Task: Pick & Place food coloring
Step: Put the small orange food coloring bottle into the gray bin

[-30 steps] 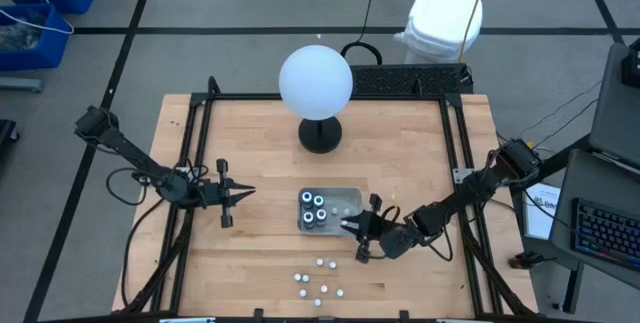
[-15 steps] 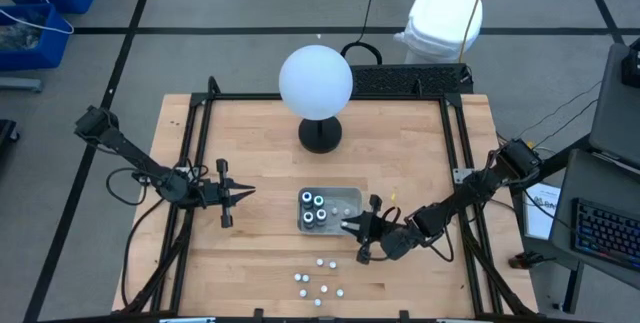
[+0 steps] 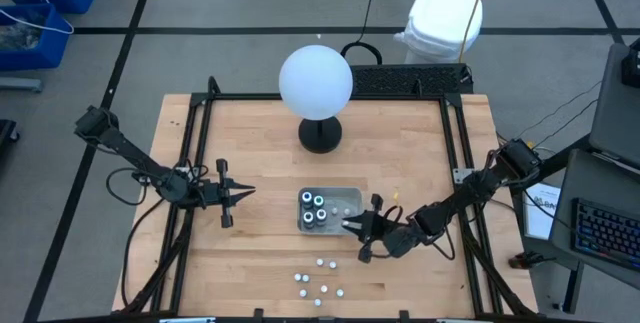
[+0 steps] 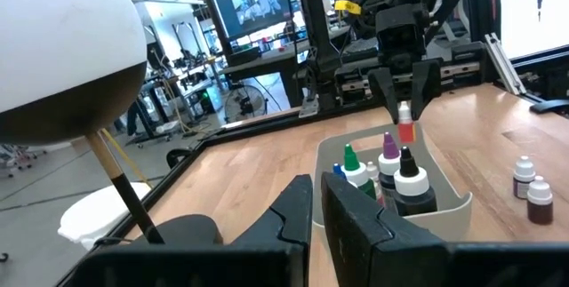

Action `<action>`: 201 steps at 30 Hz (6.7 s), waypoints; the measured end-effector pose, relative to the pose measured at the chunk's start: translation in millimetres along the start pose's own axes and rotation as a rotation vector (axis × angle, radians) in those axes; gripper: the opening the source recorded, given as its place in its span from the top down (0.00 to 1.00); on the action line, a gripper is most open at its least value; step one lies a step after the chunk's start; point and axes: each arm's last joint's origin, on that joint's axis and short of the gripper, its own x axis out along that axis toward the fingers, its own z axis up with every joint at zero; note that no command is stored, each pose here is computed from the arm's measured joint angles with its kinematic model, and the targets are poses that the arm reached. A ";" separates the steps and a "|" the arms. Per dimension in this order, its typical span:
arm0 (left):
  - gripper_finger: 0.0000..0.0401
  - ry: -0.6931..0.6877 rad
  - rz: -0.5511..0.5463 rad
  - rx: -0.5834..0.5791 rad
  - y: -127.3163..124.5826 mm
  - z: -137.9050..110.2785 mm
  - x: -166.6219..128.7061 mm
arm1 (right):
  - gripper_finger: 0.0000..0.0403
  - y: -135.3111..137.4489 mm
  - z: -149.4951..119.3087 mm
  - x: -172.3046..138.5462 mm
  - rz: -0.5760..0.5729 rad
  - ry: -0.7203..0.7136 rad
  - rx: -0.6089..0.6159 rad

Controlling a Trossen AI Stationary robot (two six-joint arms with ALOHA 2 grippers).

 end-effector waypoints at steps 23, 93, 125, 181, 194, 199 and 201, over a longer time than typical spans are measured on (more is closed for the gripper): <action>0.91 -0.001 -0.002 -0.008 0.0 0.1 0.0 | 0.85 -1.4 -1.9 -0.3 0.000 -0.001 -0.013; 0.91 0.038 0.044 0.002 0.6 -3.4 -0.1 | 0.85 -8.6 0.3 4.8 -0.063 -0.014 -0.034; 0.91 0.071 0.014 -0.145 -1.3 -8.1 -0.3 | 0.85 -19.6 4.8 14.2 -0.083 -0.009 -0.049; 0.91 0.038 0.046 -0.106 0.6 -3.7 -0.1 | 0.85 -18.4 3.4 14.2 -0.036 0.014 -0.023; 0.91 0.024 -0.002 -0.150 -0.7 -2.9 -0.1 | 0.85 -19.3 5.6 15.3 -0.040 -0.002 -0.003; 0.91 0.023 -0.005 -0.137 -0.8 -2.9 -0.1 | 0.85 -29.8 11.1 23.4 -0.074 -0.021 0.031; 0.91 0.023 -0.005 -0.138 -0.8 -2.8 -0.1 | 0.85 -37.4 12.0 28.5 -0.083 -0.005 0.057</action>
